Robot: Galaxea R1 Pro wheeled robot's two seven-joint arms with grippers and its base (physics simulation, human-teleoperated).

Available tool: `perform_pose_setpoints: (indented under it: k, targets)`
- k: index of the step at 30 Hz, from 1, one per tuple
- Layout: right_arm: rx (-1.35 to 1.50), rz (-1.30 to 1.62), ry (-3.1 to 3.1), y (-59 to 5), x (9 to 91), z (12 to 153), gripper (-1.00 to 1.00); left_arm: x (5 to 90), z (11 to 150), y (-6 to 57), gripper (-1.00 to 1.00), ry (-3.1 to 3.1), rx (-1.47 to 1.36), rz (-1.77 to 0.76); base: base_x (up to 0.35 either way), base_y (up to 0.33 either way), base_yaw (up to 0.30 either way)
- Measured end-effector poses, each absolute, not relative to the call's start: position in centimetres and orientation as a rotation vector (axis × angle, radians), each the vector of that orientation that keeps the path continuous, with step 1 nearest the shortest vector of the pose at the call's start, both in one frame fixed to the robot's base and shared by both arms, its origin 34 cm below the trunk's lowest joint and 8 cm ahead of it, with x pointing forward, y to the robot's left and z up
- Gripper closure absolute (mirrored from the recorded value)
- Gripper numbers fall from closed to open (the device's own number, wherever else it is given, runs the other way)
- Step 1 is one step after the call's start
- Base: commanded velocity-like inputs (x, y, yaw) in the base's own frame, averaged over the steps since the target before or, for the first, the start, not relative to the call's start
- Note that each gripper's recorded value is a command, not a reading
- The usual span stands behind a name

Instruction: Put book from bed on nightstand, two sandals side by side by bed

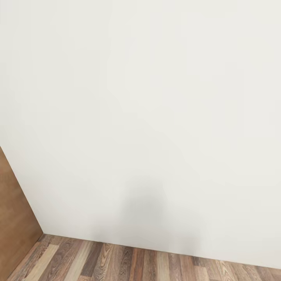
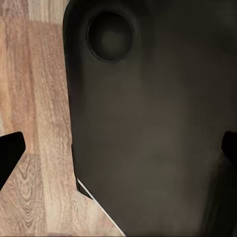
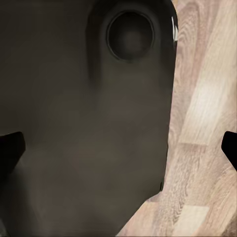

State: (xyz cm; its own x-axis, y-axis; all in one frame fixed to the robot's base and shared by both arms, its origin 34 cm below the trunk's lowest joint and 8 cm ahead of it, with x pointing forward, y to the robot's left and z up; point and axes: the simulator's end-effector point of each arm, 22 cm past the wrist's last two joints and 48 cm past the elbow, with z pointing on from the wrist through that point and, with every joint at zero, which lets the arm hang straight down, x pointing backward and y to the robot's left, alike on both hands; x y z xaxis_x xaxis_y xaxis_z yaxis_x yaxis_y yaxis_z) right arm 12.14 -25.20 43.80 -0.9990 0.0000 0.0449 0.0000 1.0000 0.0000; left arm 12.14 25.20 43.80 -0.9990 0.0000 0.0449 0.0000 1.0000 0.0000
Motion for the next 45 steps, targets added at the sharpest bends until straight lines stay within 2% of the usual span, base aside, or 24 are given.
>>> perform_pose_setpoints:
  k: [9,19,37,39,40,45]
  targets:
    - [-0.010,0.051,-3.087,-26.0,11.7,43.8,-1.00,14.2,43.8,22.5,-1.00,-3.138,0.013,0.065,0.000,0.000,0.000]
    - [-0.013,0.058,-3.109,-26.3,12.6,43.8,-1.00,16.9,43.9,22.7,-1.00,-3.197,0.018,0.062,0.000,0.000,0.000]
    - [-0.034,0.082,-3.291,-27.0,19.1,44.1,-1.00,22.5,44.5,23.2,-1.00,-3.333,0.017,0.051,0.000,0.000,0.000]
    - [-0.039,0.089,-3.469,-27.1,27.5,45.7,-1.00,33.7,47.9,23.6,-1.00,-3.621,0.021,0.047,0.000,0.000,0.000]
    - [-0.042,0.090,-3.474,-27.1,27.7,45.8,-1.00,38.8,50.5,23.8,-1.00,-3.744,0.021,0.044,0.000,0.000,0.000]
    - [-0.044,0.092,-3.505,-27.2,29.1,46.2,-1.00,39.0,50.8,24.4,-1.00,-3.774,0.016,0.027,0.000,0.000,0.000]
